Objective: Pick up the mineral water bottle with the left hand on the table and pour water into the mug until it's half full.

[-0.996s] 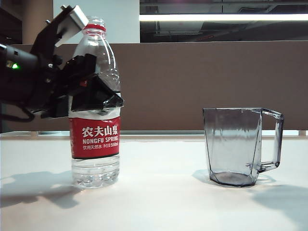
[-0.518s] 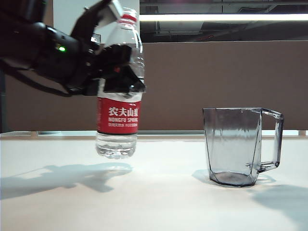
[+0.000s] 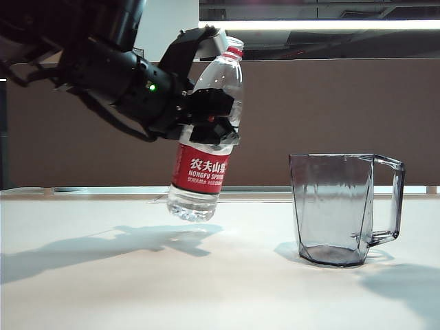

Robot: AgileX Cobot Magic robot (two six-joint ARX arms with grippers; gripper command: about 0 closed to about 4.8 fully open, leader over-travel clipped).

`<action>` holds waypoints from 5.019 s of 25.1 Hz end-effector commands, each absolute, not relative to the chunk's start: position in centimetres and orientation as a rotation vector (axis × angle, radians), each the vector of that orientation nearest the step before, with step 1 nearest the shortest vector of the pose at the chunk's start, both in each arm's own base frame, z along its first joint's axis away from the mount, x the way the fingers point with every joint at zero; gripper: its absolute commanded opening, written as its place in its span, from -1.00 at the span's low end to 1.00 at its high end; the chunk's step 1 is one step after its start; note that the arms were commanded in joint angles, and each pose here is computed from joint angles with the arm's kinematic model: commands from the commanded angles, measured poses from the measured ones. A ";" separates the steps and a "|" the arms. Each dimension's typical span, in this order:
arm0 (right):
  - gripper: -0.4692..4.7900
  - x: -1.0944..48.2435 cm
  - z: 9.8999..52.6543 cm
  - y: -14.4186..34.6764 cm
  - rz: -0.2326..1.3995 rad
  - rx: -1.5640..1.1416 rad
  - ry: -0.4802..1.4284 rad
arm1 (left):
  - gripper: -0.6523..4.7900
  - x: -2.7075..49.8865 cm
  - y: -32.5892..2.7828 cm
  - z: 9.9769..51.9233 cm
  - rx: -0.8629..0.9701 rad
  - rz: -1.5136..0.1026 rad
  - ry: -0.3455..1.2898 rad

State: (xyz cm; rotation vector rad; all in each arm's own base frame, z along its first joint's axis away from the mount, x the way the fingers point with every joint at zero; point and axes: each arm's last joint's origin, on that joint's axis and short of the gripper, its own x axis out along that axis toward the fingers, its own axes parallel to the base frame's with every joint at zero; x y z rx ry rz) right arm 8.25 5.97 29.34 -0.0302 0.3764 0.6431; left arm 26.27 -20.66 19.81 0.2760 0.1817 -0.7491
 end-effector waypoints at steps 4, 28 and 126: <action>-0.85 8.2 29.6 5.9 0.641 -0.026 0.365 | 0.02 27.3 -21.5 22.0 0.348 -0.753 0.055; -0.85 8.0 29.2 5.9 0.659 -0.035 0.413 | 0.02 26.4 -24.9 20.2 0.726 -0.872 -0.041; -0.85 8.0 29.2 5.9 0.660 -0.035 0.413 | 0.02 28.9 -25.8 19.5 1.322 -0.780 -0.396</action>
